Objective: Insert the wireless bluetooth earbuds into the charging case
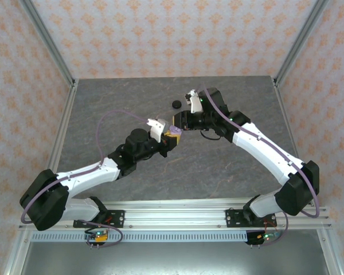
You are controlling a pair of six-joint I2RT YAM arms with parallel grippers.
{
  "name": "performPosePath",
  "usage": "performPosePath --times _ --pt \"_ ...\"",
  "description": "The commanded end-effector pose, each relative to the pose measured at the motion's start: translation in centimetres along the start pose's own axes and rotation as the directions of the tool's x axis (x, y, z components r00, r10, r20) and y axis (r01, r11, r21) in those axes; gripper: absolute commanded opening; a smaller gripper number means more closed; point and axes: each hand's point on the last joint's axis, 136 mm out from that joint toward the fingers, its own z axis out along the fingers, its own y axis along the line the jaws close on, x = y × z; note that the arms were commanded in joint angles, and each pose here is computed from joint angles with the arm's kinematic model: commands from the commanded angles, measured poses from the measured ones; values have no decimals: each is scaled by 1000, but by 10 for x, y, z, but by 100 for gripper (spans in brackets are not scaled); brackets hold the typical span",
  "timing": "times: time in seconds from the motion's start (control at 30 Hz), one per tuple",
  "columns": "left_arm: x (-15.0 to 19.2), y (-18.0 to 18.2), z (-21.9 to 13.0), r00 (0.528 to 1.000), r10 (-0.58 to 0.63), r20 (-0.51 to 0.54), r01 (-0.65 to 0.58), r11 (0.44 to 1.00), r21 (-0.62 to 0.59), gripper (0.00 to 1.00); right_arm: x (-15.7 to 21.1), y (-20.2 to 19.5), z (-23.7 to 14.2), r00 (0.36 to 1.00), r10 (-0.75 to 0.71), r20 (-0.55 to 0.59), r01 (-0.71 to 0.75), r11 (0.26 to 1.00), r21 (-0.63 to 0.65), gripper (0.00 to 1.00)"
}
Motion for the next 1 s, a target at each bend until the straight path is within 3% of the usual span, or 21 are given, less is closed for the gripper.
performPosePath --times 0.0,0.7,0.97 --pt "-31 -9 -1 997 -6 82 3 1000 29 12 -6 7 -6 998 -40 42 41 999 -6 22" --pt "-38 -7 -2 995 -33 94 32 999 12 12 0 1 -3 999 -38 31 38 999 12 22" --pt "-31 -5 2 997 -36 63 36 999 4 13 -11 7 -9 996 -38 76 38 999 5 22"
